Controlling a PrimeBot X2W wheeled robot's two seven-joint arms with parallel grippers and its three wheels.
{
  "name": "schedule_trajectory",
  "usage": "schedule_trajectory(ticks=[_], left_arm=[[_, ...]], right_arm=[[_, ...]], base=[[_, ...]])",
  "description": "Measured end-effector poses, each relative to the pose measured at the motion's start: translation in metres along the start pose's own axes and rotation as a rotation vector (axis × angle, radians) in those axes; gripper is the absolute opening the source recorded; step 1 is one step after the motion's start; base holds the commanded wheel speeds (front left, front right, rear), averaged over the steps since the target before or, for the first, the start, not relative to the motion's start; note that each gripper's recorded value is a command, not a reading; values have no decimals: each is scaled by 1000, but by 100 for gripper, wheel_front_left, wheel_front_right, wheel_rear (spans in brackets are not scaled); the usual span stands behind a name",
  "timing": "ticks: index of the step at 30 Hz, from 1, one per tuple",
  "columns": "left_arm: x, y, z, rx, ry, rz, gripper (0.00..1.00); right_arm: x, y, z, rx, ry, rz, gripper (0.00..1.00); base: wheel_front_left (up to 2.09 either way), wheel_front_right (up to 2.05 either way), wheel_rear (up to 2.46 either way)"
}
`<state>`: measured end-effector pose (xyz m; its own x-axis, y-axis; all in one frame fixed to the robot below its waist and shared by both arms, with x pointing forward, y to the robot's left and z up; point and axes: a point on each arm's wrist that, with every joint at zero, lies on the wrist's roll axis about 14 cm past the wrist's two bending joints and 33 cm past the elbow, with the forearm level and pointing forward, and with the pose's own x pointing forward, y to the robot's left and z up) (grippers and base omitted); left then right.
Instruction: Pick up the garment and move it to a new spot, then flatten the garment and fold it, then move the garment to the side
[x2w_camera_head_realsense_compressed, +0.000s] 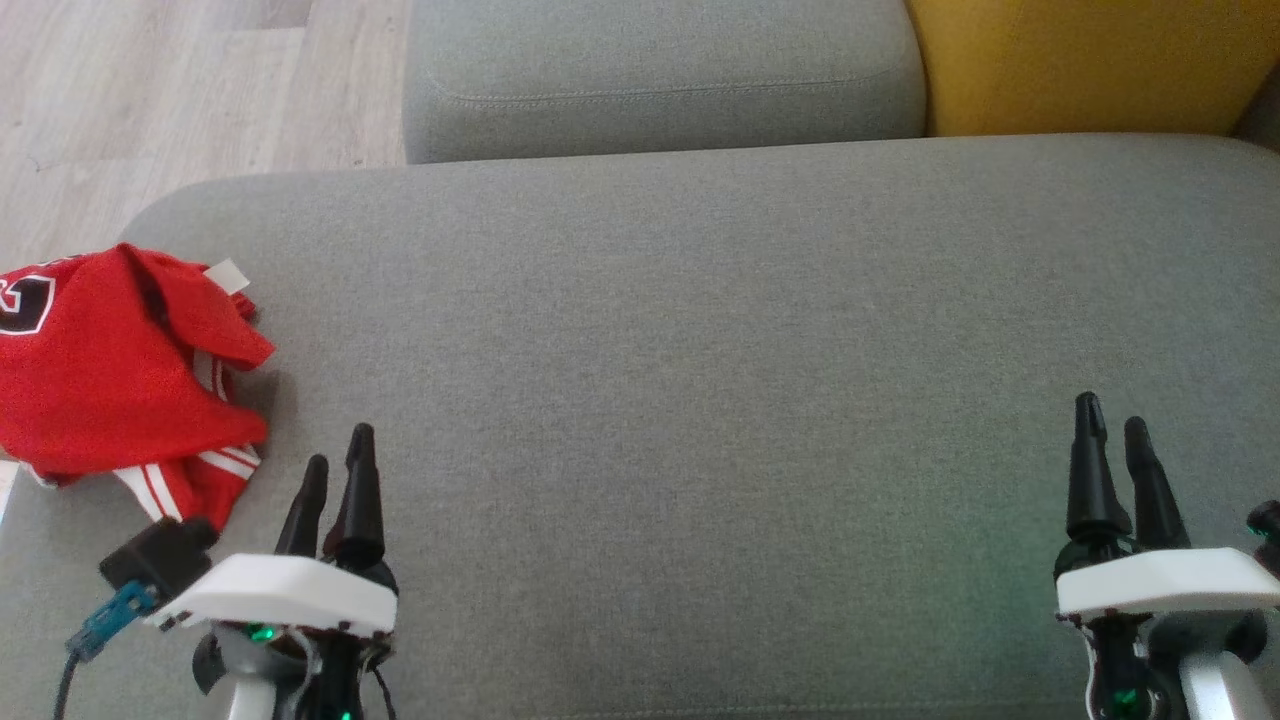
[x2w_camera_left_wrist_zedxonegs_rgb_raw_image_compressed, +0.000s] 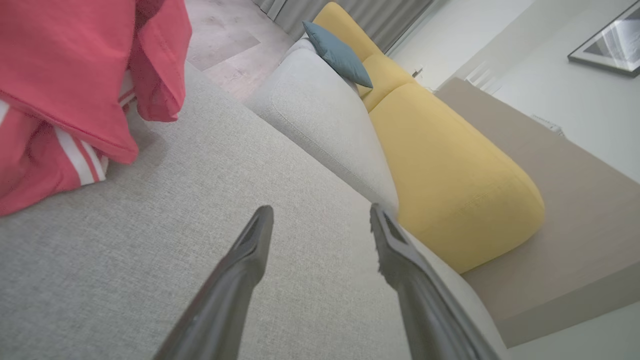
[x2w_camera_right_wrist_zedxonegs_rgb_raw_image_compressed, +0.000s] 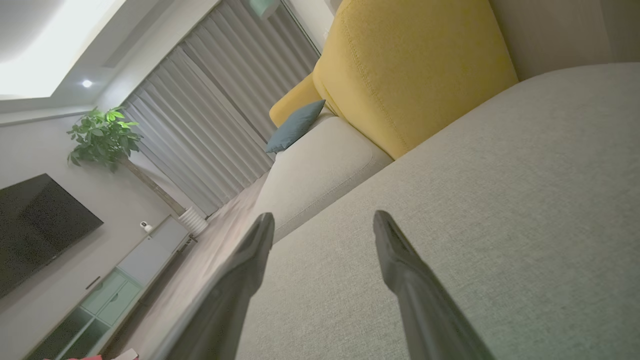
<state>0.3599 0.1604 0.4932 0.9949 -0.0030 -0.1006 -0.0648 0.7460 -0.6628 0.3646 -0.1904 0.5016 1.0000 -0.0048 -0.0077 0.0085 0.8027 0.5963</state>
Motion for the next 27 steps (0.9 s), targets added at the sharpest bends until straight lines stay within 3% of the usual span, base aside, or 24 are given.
schedule_trajectory(ticks=[12,27], left_arm=[[-3,-13,-8,306,10,-26,100],[-2,-44,10,557,-116,-60,100]], right_arm=[[1,10,2,-176,-13,37,100],[-5,17,-1,-344,-24,73,100]], base=[[0,0,0],[0,0,0]])
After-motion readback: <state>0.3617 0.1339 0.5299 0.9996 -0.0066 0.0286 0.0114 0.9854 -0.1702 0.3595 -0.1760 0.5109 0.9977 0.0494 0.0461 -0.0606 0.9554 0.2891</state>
